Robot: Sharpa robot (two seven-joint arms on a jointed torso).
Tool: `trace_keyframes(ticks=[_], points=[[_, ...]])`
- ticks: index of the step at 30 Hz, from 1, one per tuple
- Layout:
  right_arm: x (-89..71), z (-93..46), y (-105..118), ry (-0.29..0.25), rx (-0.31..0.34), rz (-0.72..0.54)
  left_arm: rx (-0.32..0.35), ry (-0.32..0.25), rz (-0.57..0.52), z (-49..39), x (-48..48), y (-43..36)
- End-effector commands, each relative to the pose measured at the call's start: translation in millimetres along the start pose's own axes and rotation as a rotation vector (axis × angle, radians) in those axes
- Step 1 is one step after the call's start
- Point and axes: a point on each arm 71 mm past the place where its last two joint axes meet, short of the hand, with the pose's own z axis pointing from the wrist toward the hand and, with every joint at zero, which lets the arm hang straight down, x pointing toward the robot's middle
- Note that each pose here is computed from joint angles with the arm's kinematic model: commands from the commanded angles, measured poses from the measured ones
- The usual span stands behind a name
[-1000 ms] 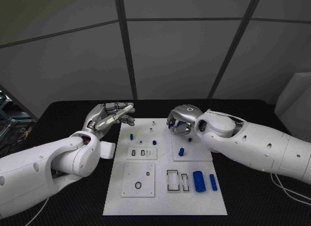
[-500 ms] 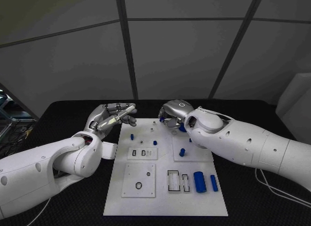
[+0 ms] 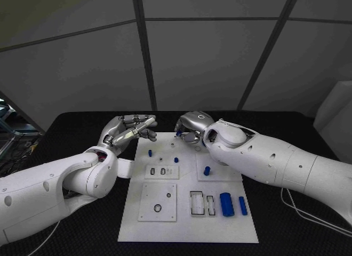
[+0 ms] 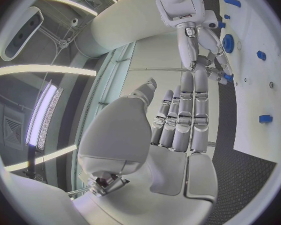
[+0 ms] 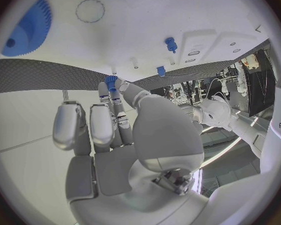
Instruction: Assemble the parts on the task board
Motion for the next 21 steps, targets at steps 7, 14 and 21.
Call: trace_keyframes(ticks=[7, 14, 21], points=[[1.4, 5.2, 3.9, 0.017, -0.017, 0.007, 0.005, 0.016, -0.011, 0.9, 3.1, -2.2], [4.5, 8.3, 4.1, 0.037, -0.011, 0.004, 0.005, 0.019, -0.012, 0.8, 3.5, -2.8], [7.7, 10.8, 0.6, 0.054, 0.004, -0.001, 0.005, 0.022, -0.013, 0.9, 3.8, -3.3]])
